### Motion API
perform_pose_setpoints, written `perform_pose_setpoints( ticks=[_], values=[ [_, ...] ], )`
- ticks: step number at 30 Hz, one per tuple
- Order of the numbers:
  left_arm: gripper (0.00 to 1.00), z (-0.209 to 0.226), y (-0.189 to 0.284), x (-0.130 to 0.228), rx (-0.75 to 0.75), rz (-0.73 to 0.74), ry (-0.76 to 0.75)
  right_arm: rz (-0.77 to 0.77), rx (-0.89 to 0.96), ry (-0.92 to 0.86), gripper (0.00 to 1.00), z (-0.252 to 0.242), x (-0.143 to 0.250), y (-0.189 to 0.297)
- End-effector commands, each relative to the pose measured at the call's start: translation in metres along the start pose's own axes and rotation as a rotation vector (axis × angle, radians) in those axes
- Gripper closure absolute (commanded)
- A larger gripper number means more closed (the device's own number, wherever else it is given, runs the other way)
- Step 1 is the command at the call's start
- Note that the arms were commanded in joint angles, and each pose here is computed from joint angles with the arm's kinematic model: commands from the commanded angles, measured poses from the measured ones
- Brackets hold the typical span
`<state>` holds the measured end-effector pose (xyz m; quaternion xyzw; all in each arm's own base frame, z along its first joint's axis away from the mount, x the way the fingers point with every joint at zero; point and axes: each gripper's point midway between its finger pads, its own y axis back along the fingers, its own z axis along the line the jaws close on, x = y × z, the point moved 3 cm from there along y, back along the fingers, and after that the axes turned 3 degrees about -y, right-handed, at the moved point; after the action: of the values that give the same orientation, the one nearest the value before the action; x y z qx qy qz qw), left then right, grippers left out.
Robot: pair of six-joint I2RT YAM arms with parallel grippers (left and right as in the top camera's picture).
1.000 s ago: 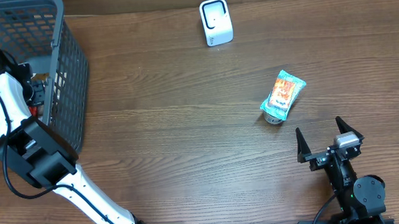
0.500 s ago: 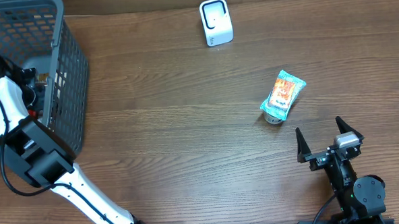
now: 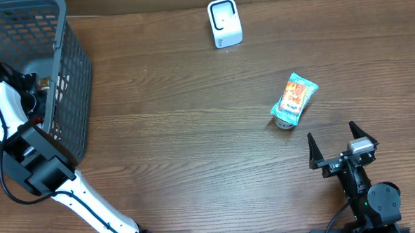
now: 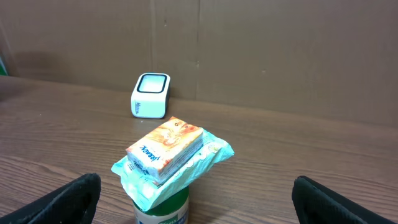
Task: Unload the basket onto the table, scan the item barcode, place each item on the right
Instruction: 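Grasp the bread bag with red strip inside the basket with left gripper, then lift the bread bag out and carry it toward the table center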
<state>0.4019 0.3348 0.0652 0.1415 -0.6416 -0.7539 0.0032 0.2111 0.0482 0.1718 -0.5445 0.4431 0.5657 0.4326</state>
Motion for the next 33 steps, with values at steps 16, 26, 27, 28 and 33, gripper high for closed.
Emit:
perform_pose_setpoints(
  ticks=[16, 26, 27, 28, 33],
  values=[
    [0.96, -0.011, 0.008, -0.002, 0.098, -0.016, 0.174, 0.003, -0.005, 0.004, 0.0, 0.001, 0.003, -0.001],
    [0.96, -0.006, 0.134, -0.037, 0.108, -0.301, 0.3, 0.003, -0.005, 0.004, 0.0, 0.001, 0.003, -0.001],
    [0.96, -0.005, 0.148, -0.038, 0.102, -0.327, 0.313, 0.003, -0.005, 0.004, 0.0, 0.001, 0.003, -0.001],
    [0.96, -0.005, 0.161, -0.039, 0.096, -0.351, 0.322, 0.003, -0.005, 0.004, 0.0, 0.001, 0.003, -0.001],
    [0.96, -0.004, 0.238, -0.036, 0.062, -0.502, 0.378, 0.003, -0.005, 0.004, 0.0, 0.001, 0.003, -0.001]
  ],
)
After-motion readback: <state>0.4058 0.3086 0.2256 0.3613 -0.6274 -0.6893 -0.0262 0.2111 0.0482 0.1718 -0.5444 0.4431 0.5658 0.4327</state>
